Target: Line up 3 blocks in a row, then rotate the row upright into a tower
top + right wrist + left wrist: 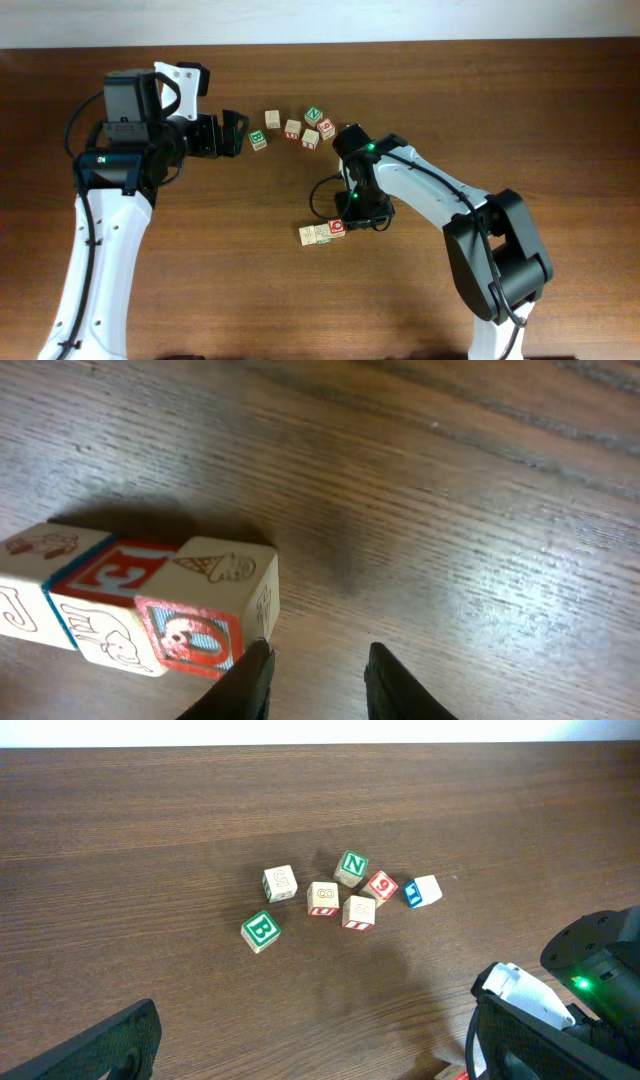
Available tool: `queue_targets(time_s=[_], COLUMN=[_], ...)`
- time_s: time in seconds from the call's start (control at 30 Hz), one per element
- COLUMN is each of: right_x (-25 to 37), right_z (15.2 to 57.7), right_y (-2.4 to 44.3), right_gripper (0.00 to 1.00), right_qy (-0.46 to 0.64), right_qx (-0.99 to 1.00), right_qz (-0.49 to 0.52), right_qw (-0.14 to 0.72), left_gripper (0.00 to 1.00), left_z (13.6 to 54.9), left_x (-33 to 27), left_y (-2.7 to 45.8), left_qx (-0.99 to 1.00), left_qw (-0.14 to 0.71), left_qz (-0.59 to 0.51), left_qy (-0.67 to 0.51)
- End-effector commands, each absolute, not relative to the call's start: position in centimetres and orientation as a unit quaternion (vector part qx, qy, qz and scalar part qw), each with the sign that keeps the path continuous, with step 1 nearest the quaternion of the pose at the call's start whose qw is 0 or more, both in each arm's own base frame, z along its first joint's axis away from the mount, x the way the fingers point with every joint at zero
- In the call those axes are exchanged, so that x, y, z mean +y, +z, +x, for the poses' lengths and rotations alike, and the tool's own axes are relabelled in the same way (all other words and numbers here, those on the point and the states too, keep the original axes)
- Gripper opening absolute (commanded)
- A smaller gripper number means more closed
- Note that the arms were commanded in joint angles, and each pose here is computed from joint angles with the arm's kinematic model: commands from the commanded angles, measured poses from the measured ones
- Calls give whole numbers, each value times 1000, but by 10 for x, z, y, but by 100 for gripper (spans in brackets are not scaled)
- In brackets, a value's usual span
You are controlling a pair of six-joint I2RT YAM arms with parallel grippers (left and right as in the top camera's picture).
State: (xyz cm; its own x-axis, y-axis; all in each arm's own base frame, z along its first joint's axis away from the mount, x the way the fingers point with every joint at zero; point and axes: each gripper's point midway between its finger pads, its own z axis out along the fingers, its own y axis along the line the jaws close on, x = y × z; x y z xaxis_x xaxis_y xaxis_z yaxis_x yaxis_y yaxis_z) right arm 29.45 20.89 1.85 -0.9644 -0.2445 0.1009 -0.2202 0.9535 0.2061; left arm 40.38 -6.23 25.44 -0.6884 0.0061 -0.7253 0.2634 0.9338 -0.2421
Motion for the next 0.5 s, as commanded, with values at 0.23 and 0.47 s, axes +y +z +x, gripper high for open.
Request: queue_targets(time_s=[0.23, 0.47], right_x=[263, 277], right_z=[258, 240], right_y=[70, 50], right_gripper=[33, 38], right_qy=[-111, -94], right_qx=[-984, -987], right_qz=[126, 117], right_qw=[64, 58], left_gripper=[99, 99], left_z=[407, 407], left_x=[-62, -62], left_y=[264, 264], left_qx=[898, 898], left_qw=[399, 400], left_qz=[80, 80], left_qy=[-167, -167])
